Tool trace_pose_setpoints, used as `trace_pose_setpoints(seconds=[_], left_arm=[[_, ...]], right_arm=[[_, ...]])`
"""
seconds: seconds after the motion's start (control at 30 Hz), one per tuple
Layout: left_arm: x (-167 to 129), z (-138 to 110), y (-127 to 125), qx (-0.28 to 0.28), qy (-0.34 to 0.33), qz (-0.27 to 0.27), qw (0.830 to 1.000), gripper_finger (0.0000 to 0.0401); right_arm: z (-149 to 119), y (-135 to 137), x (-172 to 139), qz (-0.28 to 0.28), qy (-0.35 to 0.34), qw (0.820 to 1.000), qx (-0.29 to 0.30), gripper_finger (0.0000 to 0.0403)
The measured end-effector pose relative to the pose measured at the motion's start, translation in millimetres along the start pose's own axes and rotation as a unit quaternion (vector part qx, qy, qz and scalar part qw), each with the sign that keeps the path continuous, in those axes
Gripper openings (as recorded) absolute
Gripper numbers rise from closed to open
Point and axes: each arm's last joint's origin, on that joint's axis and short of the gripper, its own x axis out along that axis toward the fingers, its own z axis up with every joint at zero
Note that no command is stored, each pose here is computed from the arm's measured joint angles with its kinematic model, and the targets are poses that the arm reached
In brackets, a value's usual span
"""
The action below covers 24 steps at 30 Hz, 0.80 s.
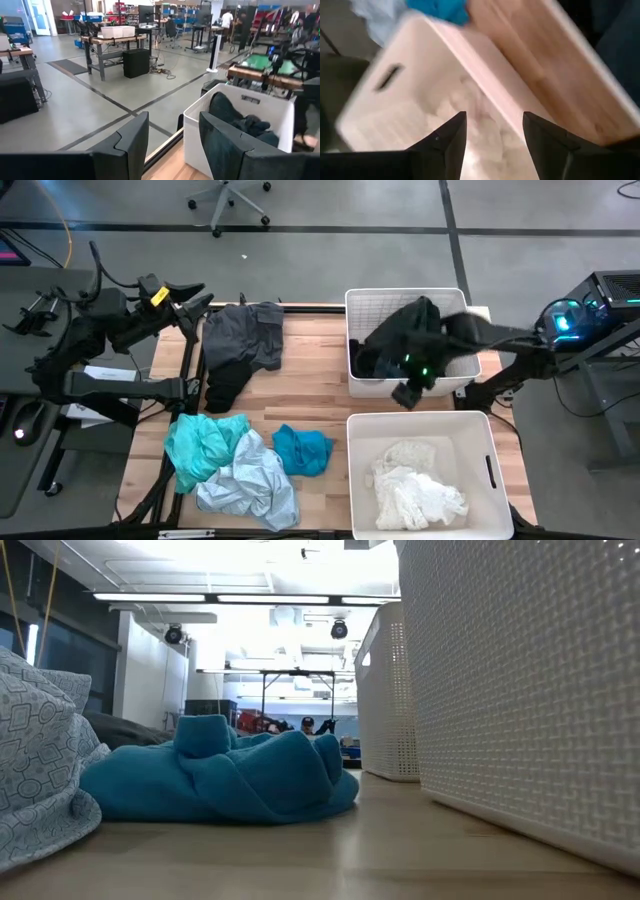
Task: Sort clothes
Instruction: Adjust the top white laundry bin
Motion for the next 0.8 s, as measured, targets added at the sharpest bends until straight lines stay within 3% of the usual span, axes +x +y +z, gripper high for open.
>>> trace_pose_setpoints(seconds=[0.17,0.37,0.63,0.8], left_arm=[[13.8,-1.7,-7.1,0.036,0.018,0.0,0.999,0.0161],[26.3,-4.3,-13.6,0.053,0.036,-0.001,0.998,0.0161],[22.5,-3.4,-12.5,0.048,0.03,-0.014,0.998,0.0161],[19.2,-3.5,-10.8,0.038,0.029,-0.014,0.999,0.0161]], right_arm=[[-1.3,-10.8,38.9,-0.097,0.019,0.995,0.012,0.0181],[5.8,-44.9,74.2,-0.22,0.021,0.974,0.052,0.018],[23.8,-76.5,75.2,-0.294,-0.027,0.949,0.108,0.018],[28.1,-85.1,71.8,-0.279,-0.011,0.952,0.128,0.018]])
